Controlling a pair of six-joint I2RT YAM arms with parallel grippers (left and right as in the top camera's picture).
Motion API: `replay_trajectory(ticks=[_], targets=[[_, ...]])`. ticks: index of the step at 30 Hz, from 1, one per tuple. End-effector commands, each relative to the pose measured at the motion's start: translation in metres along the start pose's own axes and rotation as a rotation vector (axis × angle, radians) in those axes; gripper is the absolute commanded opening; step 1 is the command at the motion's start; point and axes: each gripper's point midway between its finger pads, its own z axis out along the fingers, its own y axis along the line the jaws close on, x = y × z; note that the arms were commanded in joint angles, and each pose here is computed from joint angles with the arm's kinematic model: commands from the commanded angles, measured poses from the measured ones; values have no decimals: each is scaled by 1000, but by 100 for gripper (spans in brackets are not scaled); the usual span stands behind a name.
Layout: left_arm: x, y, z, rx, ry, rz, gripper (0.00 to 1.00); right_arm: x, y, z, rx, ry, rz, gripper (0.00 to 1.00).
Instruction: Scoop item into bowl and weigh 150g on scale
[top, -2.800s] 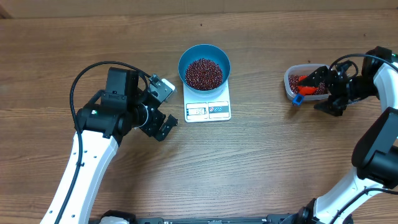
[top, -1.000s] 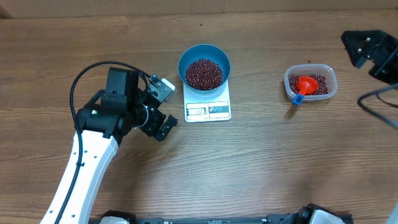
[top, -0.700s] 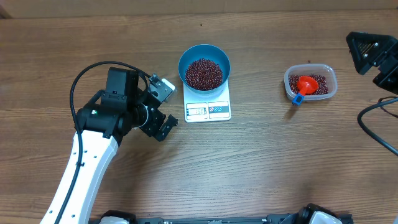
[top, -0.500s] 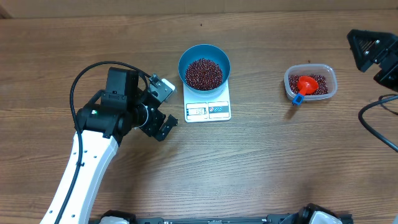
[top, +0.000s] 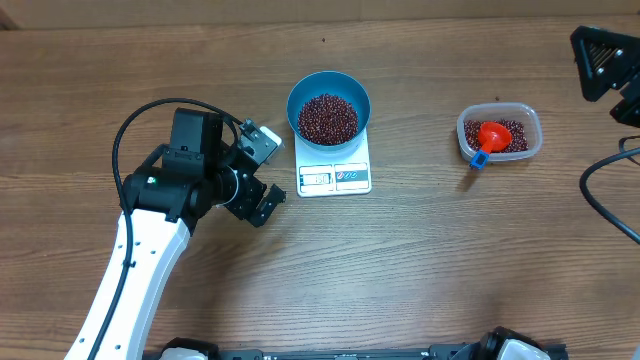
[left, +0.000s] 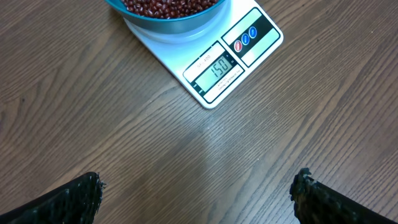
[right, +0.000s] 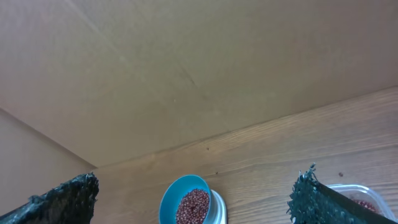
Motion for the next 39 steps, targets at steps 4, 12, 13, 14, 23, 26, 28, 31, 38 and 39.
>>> replay_trajectory(ticks=[4, 12, 13, 14, 23, 26, 28, 31, 38, 39], targets=[[0, 3, -1, -7, -1, 2, 100, -6, 6, -5, -9, -20, -112, 100], [0, 3, -1, -7, -1, 2, 100, 4, 8, -7, -20, 13, -231, 100], [0, 3, -1, -7, -1, 2, 99, 6, 9, -7, -22, 18, -247, 100], [0, 3, -1, -7, -1, 2, 100, 9, 11, -7, -22, 25, -281, 100], [0, 3, -1, -7, -1, 2, 100, 43, 20, -16, -7, 16, -537, 100], [0, 3, -1, -7, -1, 2, 100, 49, 15, -20, 21, -18, -561, 100], [0, 3, -1, -7, -1, 2, 100, 52, 6, -20, 72, -45, -580, 100], [0, 3, -1, -7, -1, 2, 100, 60, -2, -18, 123, -90, -612, 100], [0, 3, -1, -7, -1, 2, 99, 99, -3, -5, 90, -139, -675, 100], [0, 3, -1, -7, -1, 2, 100, 104, -4, -3, 82, -151, -701, 100]])
